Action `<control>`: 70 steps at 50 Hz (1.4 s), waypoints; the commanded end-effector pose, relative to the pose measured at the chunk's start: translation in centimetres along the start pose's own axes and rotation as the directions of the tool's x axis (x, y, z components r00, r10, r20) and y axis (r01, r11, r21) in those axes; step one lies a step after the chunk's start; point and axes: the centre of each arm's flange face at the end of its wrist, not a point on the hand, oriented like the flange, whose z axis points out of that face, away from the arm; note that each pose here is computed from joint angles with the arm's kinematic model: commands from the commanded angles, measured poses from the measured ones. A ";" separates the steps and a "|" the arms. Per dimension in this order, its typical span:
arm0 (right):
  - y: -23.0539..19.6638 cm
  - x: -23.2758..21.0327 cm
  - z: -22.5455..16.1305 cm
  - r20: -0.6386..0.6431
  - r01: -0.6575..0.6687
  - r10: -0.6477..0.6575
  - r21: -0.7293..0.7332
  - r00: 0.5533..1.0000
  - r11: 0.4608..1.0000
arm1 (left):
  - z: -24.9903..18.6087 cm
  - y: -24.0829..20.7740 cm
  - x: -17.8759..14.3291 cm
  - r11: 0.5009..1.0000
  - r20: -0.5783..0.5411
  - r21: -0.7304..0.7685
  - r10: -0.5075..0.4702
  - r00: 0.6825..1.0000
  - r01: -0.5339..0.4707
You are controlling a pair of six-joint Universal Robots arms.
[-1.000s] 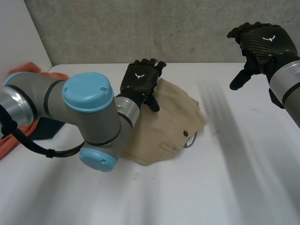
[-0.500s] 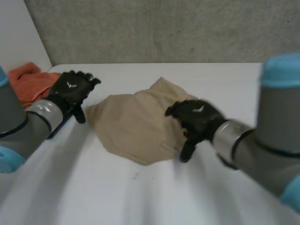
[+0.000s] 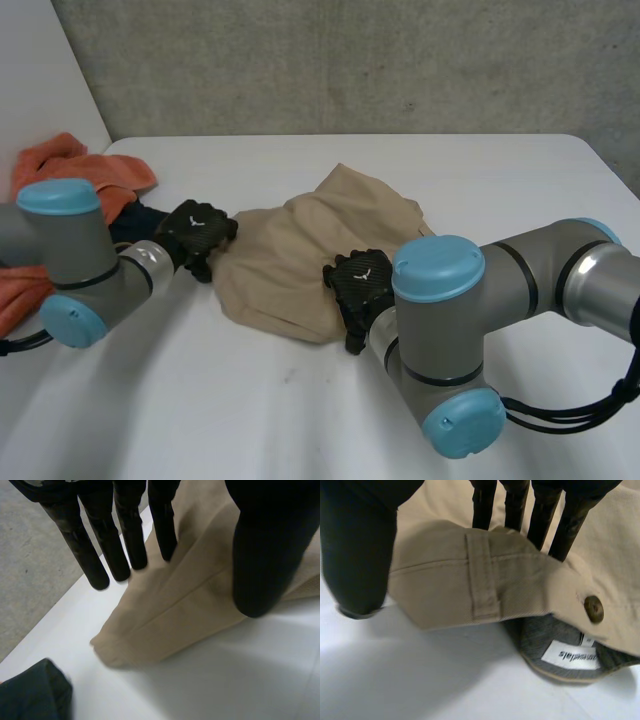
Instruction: Fold the laundry.
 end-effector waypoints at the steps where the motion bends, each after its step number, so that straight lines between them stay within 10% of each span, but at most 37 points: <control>1: -0.9 0.8 1.0 -0.059 0.044 -0.039 0.078 0.997 0.996 | 0.3 -0.9 1.1 1.000 -0.015 0.022 0.017 1.000 -0.016; 12: -12.0 10.8 -3.0 -0.284 0.101 -0.013 0.300 0.959 0.949 | -6.1 -12.5 -2.0 0.980 0.211 0.192 0.011 0.977 -0.053; 24: -18.2 18.0 -6.0 -0.360 0.188 -0.067 0.312 0.930 0.931 | -15.2 -20.3 -1.2 0.861 0.098 0.441 -0.327 0.940 0.254; 32: -14.1 16.9 -1.9 -0.247 0.145 -0.095 0.192 0.964 0.971 | -11.2 -16.1 5.3 0.893 -0.039 0.249 -0.377 0.925 0.374; 48: -7.6 15.8 -1.2 -0.194 -0.120 0.106 -0.061 0.975 0.991 | -7.1 -11.5 6.0 0.914 0.075 0.090 -0.403 0.912 0.396; 61: -4.1 13.5 -7.6 -0.144 -0.525 0.509 -0.113 0.849 0.844 | -6.1 -11.8 5.7 0.914 0.079 0.111 -0.399 0.913 0.390; 70: -1.1 10.3 -9.0 -0.118 -0.546 0.533 -0.187 0.838 0.817 | -5.5 -11.6 5.8 0.914 0.077 0.110 -0.400 0.913 0.391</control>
